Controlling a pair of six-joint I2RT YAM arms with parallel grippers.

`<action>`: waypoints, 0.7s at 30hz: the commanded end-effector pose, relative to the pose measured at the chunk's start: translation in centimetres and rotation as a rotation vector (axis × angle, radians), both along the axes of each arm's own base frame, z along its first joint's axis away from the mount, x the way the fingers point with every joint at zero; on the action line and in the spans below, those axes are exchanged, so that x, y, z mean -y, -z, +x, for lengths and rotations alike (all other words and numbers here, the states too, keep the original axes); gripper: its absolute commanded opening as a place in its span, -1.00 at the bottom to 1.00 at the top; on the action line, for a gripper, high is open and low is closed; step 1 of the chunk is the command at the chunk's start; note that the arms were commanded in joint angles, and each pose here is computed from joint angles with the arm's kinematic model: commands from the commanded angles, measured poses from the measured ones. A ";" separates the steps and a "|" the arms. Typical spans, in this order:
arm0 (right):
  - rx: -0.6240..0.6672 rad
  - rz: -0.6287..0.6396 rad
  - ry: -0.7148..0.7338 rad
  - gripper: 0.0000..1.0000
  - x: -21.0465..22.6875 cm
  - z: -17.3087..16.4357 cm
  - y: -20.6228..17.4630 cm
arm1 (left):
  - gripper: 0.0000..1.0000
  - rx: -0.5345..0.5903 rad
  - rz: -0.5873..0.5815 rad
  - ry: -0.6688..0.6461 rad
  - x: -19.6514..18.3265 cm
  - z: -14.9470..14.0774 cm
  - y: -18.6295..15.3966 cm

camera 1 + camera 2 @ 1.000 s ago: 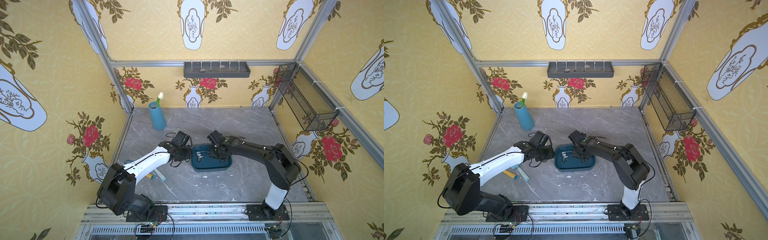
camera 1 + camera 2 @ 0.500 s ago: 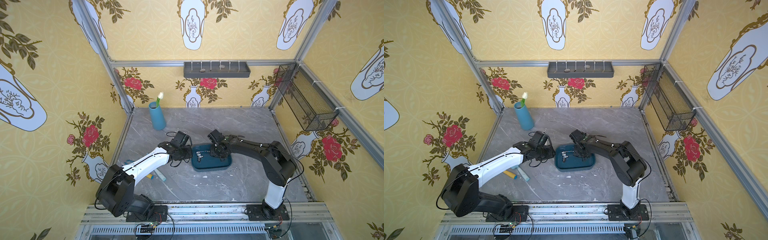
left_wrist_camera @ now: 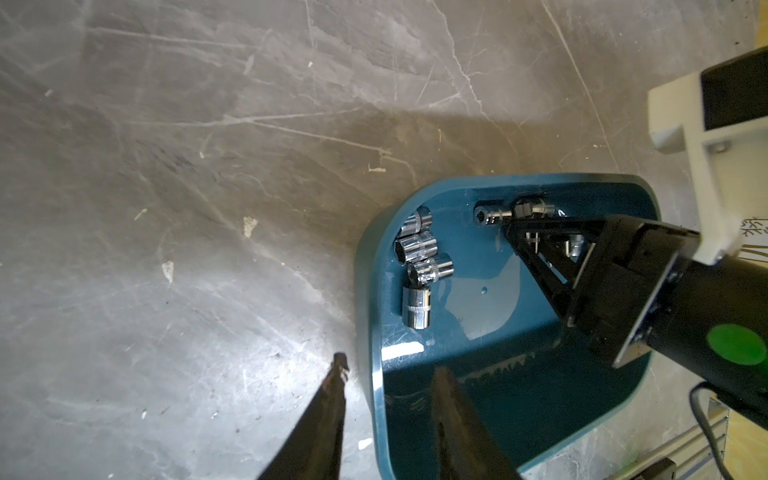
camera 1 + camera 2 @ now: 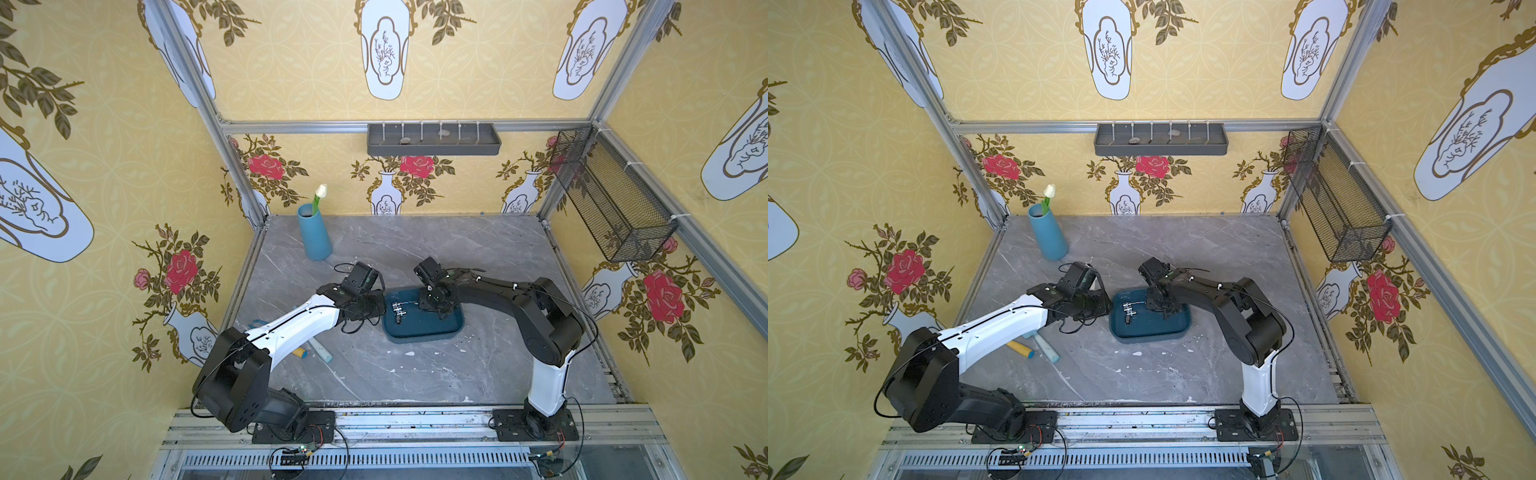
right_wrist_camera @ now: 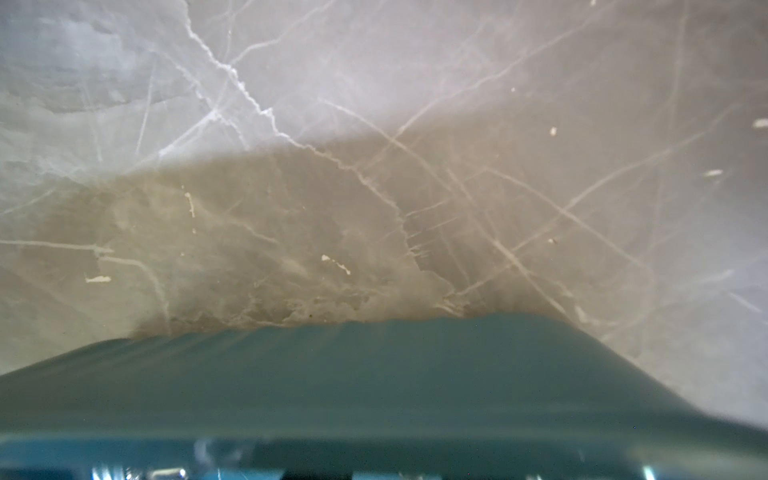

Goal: Take out the socket from the storage box
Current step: Pick up the socket head from the storage box.

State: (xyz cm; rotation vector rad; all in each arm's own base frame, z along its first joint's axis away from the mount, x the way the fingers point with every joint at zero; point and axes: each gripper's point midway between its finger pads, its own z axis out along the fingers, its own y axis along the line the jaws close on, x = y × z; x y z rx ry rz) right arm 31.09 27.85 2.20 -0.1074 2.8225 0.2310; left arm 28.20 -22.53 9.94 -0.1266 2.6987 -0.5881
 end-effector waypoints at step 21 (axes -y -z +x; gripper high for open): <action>0.135 0.099 -0.094 -0.75 -0.1 0.2 -11.2 | -0.20 0.008 0.010 0.012 -0.2 0.0 0.2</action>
